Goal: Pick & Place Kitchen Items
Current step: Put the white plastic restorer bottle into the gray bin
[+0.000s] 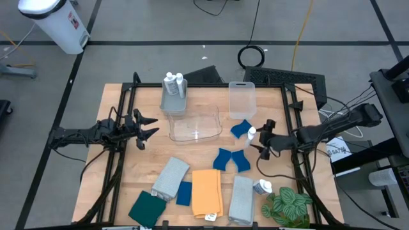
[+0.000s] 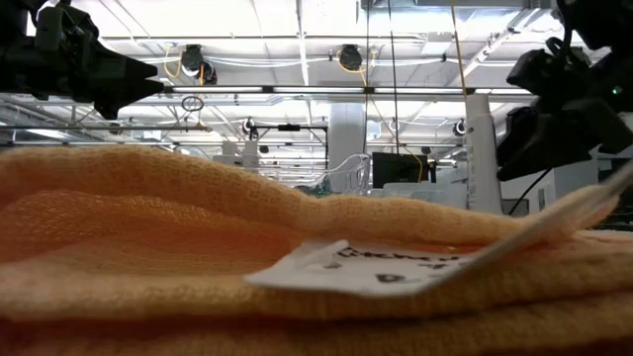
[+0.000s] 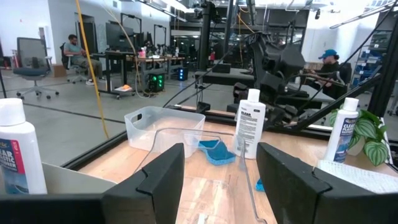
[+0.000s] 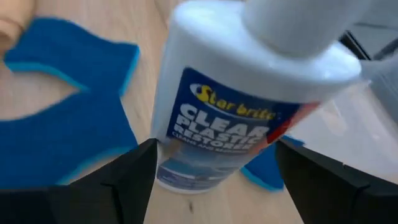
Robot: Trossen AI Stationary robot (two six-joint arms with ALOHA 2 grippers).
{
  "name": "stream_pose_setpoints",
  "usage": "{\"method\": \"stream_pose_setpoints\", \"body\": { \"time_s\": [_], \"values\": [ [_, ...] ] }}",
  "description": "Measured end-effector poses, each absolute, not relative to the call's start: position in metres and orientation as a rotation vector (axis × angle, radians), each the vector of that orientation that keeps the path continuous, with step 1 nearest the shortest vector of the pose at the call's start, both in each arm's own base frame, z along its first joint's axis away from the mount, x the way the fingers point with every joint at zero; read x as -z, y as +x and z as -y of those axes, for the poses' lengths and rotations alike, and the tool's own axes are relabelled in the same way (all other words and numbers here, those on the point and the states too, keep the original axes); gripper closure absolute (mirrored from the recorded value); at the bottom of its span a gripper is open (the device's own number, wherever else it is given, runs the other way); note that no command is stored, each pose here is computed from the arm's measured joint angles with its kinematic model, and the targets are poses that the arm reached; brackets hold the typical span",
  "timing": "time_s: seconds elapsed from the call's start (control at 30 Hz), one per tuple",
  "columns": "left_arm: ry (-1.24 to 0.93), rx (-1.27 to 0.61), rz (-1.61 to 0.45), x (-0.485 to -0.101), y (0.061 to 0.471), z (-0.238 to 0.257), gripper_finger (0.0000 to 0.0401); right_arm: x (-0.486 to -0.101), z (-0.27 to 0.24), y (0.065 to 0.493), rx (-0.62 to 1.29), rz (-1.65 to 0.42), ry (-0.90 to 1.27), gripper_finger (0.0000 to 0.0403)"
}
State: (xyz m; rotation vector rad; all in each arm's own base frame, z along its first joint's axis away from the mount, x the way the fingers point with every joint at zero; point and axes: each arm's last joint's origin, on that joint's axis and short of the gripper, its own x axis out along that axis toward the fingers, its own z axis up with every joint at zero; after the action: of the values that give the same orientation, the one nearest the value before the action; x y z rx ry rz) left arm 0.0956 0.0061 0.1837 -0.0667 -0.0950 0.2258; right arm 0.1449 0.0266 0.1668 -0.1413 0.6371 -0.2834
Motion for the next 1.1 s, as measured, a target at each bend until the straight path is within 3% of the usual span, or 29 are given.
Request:
{"method": "stream_pose_setpoints", "body": {
  "time_s": [0.63,0.9,1.1],
  "values": [
    [-0.067,-0.225,0.095,-0.184,0.096,-0.006,0.0194,-0.138,-0.026,0.14,0.267,-0.439,-0.051,0.0115],
    [-0.067,-0.225,0.094,-0.184,0.096,-0.006,0.0194,-0.14,-0.022,0.14,0.365,-0.433,-0.233,0.0121],
    [-0.067,-0.225,0.094,-0.184,0.096,-0.006,0.0194,-0.14,-0.023,0.14,0.347,-0.432,-0.195,0.012]
  ]
}}
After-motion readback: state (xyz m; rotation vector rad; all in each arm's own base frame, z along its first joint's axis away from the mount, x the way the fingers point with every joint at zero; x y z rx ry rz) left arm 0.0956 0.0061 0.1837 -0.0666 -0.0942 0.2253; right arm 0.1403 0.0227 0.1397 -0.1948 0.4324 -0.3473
